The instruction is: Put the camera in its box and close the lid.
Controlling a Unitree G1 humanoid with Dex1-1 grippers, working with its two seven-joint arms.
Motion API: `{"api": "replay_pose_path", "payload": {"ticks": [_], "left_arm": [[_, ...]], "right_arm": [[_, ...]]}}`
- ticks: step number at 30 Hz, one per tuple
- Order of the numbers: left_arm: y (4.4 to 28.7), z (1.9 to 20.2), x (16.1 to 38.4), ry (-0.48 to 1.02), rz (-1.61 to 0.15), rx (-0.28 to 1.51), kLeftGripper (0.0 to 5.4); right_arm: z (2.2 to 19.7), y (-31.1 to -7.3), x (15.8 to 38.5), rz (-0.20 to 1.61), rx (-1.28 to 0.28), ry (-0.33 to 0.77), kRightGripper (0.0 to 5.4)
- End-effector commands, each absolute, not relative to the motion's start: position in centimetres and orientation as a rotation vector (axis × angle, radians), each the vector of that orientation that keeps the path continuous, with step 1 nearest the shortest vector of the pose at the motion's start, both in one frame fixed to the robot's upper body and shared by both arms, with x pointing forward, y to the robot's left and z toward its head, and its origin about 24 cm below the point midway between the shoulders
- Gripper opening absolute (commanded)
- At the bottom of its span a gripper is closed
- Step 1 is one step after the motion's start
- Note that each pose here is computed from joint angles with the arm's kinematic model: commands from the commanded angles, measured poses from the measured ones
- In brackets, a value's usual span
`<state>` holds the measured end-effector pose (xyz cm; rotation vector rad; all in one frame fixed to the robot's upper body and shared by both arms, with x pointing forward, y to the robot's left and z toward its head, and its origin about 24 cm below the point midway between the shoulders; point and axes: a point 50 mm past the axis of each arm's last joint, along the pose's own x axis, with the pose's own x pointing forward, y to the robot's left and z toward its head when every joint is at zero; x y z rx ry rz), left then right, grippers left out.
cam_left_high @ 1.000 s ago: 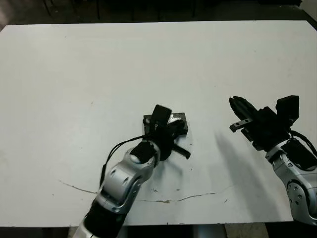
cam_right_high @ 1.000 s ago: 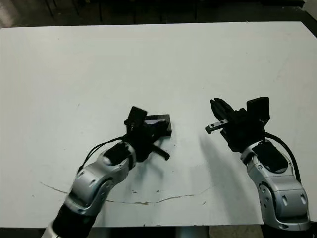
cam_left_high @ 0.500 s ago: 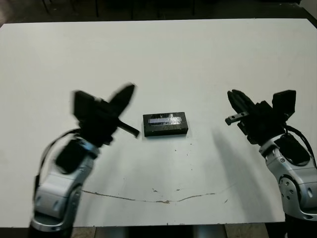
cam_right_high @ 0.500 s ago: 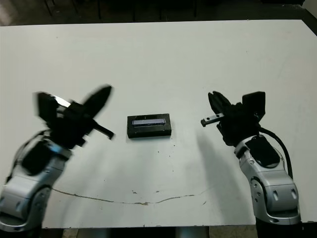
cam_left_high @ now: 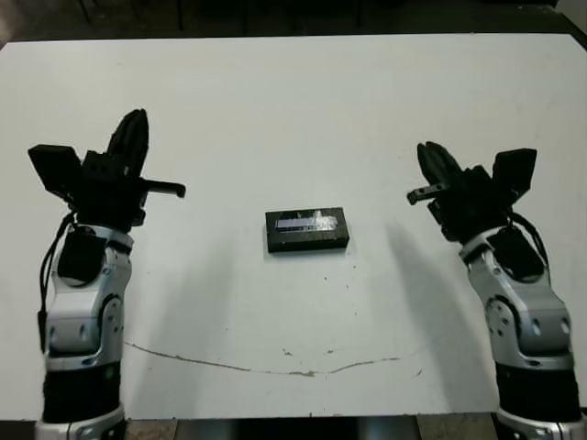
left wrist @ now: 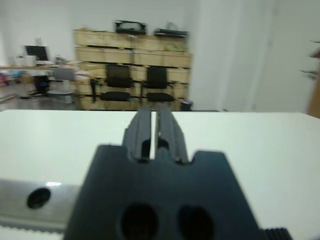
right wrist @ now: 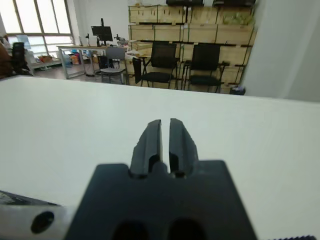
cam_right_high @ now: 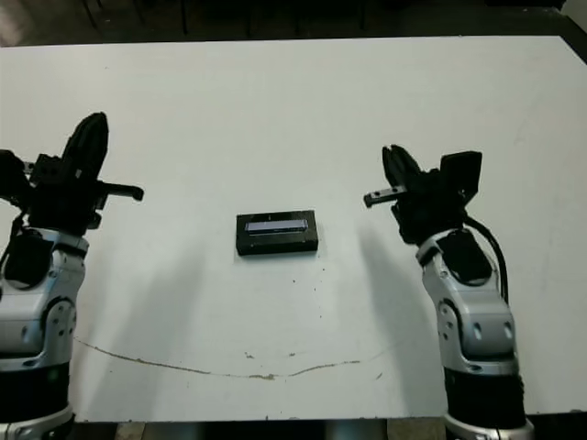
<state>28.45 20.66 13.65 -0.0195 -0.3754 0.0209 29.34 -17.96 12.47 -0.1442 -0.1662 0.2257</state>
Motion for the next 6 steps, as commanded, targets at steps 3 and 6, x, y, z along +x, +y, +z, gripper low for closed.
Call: {"api": "replay_pose_path", "payload": {"ticks": [3,6], "left_arm": [[21.09,12.86,28.78,-0.367,0.072,-0.031,0.03],[20.79,12.88,28.86,-0.362,0.072,-0.035,0.03]], "right_arm": [[10.92,-18.05,29.26,0.19,-0.154,-0.118,0.0],[10.83,-18.12,29.15,0.183,-0.147,-0.112,0.0]]}}
